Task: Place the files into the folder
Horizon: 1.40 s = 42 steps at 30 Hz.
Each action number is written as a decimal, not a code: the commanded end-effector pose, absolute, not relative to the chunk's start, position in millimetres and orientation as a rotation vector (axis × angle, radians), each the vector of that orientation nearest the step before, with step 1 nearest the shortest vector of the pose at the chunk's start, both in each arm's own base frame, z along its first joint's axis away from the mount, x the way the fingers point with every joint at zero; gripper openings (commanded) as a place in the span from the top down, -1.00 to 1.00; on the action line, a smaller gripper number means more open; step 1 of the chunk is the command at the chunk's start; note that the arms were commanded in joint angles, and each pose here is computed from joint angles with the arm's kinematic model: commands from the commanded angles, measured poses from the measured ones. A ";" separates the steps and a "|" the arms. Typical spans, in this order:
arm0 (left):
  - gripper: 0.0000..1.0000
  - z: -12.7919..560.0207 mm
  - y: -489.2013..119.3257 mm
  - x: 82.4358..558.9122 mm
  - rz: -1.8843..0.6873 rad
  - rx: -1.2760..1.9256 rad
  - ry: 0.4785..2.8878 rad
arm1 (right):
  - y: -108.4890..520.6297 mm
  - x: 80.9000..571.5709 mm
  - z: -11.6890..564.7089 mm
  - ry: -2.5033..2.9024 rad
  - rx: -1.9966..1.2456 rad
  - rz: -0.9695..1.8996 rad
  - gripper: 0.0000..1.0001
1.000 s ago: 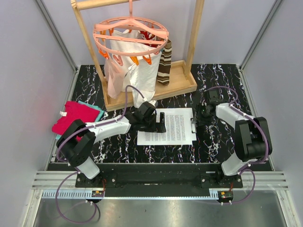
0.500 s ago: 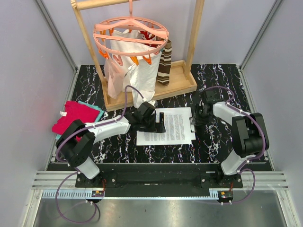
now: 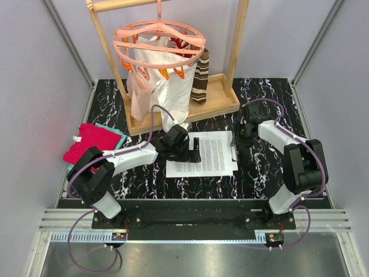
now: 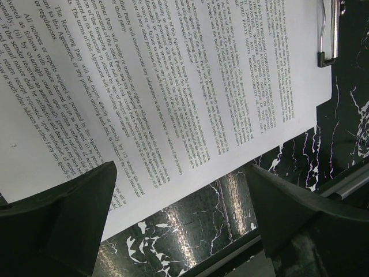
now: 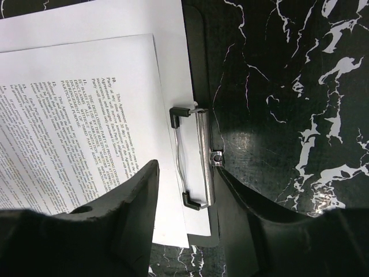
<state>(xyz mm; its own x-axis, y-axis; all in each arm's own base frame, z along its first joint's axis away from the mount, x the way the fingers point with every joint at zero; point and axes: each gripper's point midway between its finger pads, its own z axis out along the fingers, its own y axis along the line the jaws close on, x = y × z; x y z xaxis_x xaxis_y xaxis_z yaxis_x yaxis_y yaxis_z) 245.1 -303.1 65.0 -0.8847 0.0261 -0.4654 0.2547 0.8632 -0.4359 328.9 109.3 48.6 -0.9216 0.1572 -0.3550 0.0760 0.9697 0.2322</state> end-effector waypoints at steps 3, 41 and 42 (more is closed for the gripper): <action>-0.97 85.2 -306.7 249.5 -0.752 0.212 2.512 | 118.0 337.1 46.7 2.739 0.121 0.329 -0.08; -0.98 83.0 -301.3 249.3 -0.757 0.198 2.509 | 109.0 325.1 30.4 2.827 0.047 0.044 -0.23; -0.98 83.1 -301.1 249.5 -0.756 0.199 2.506 | 112.2 325.5 34.1 2.822 0.040 0.063 -0.27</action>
<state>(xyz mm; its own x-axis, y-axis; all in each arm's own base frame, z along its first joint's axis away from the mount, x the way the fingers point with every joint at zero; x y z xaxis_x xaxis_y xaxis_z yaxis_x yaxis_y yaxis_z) 243.4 -294.7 62.0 -0.8868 0.0166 -0.4619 0.2432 0.8666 -0.4357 324.5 118.4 20.2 -0.9515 0.0520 -0.3032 0.0246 0.9953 0.0936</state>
